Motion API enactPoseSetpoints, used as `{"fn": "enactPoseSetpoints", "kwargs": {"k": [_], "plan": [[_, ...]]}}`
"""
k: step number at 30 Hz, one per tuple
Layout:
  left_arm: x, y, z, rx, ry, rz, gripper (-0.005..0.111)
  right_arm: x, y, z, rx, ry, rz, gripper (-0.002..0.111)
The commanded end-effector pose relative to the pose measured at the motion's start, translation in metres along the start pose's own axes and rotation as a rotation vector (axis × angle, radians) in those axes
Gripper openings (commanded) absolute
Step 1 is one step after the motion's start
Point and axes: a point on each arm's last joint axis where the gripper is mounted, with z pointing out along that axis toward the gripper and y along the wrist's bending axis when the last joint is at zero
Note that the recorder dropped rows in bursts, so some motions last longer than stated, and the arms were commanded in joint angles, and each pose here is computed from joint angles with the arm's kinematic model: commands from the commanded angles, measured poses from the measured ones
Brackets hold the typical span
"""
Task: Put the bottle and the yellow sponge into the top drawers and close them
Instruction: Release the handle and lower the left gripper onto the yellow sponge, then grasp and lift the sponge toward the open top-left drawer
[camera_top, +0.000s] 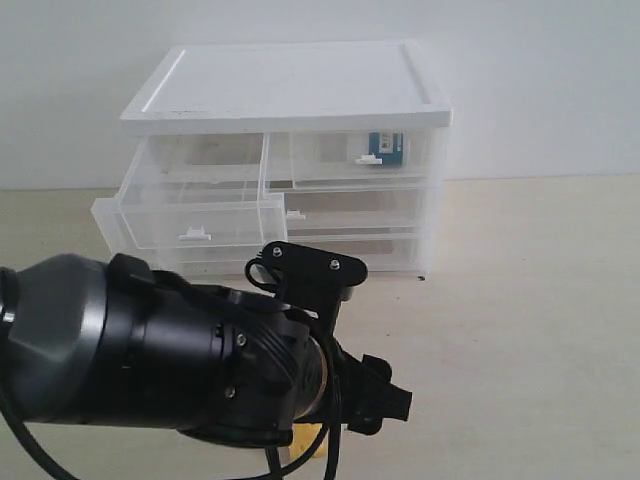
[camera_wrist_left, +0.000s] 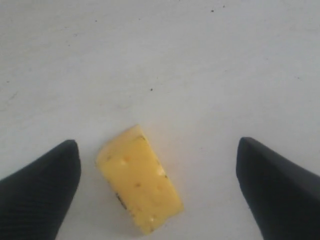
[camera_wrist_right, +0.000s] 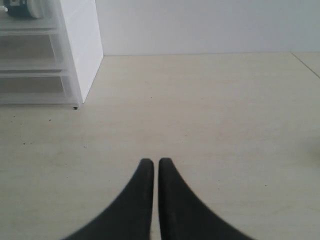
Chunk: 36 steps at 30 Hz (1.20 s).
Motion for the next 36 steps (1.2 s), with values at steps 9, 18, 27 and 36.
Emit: {"fn": "enactPoseSetpoints", "kwargs": {"k": [9, 18, 27, 36], "plan": [[0.0, 0.005, 0.011, -0.031, 0.007, -0.032, 0.079, 0.0, 0.0, 0.0, 0.003, -0.011, -0.007, 0.001], [0.015, 0.004, 0.033, -0.07, 0.052, 0.02, 0.079, 0.0, 0.0, 0.0, 0.003, -0.011, -0.007, 0.001], [0.011, 0.008, 0.035, -0.078, 0.044, 0.018, 0.047, 0.0, 0.0, 0.0, 0.003, -0.012, -0.001, 0.001], [0.008, 0.007, 0.033, -0.042, 0.034, 0.111, 0.004, 0.0, 0.0, 0.0, 0.003, -0.012, -0.001, 0.001]]}}
